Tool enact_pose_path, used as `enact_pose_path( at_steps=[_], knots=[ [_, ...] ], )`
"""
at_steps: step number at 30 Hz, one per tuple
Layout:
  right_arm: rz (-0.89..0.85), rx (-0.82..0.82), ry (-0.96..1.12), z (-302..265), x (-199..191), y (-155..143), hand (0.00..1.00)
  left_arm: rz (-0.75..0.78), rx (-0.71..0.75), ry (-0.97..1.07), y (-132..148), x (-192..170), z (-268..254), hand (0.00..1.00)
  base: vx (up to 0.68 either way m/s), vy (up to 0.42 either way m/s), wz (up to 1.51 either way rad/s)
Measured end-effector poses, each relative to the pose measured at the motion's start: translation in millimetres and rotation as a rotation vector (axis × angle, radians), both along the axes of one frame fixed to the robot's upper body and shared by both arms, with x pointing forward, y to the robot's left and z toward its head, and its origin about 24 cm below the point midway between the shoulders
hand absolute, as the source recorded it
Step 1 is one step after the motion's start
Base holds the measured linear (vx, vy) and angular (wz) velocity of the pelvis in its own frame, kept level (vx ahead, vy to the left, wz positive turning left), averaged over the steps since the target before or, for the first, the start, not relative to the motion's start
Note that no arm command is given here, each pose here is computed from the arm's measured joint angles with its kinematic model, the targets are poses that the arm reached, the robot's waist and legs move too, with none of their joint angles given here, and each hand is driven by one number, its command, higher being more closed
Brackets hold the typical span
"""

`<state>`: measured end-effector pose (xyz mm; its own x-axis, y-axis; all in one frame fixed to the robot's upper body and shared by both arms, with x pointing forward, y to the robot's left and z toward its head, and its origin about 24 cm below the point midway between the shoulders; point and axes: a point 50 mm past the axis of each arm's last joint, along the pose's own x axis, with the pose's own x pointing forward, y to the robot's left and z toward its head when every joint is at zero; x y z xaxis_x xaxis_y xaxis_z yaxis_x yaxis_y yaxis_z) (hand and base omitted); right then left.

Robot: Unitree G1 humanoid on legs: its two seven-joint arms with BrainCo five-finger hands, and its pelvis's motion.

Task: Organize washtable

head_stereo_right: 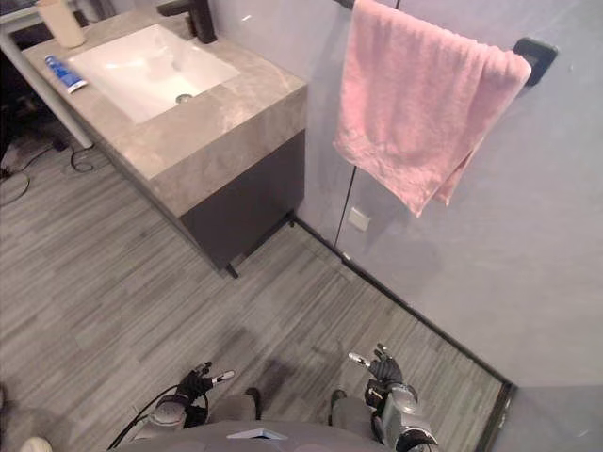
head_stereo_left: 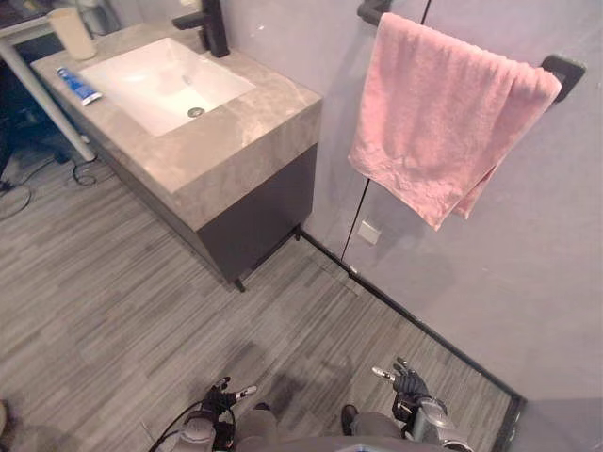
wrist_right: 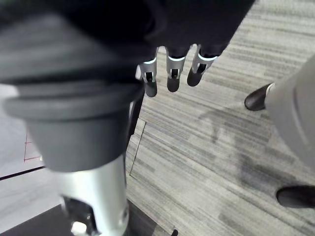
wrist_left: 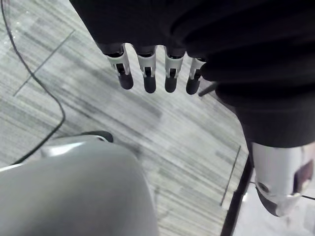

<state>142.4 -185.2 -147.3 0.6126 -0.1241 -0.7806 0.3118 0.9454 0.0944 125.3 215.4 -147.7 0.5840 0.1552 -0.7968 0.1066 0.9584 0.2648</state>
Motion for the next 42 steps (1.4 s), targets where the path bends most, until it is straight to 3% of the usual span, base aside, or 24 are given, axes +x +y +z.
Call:
enact_pose_path(
  at_steps=[8, 18, 36, 42],
  knots=[
    [-0.157, -0.001, 0.108, -12, -37, -16, 0.0, -0.058, -0.007, -0.055, -16, 16, 4, 0.0, -0.23, 0.01, 1.11],
    [-0.388, 0.022, 0.199, -19, -75, -32, 0.0, -0.048, -0.013, 0.055, -17, -10, -8, 0.0, 0.02, 0.235, 0.73],
    [-0.15, 0.013, 0.113, -11, -27, -15, 0.0, -0.004, -0.048, 0.039, -19, -14, -9, 0.0, 0.04, 0.005, -0.05],
    [-0.303, 0.021, 0.093, -9, -34, -34, 0.0, 0.075, -0.092, 0.007, -16, -9, -6, 0.0, -0.05, 0.194, 0.54]
  ],
)
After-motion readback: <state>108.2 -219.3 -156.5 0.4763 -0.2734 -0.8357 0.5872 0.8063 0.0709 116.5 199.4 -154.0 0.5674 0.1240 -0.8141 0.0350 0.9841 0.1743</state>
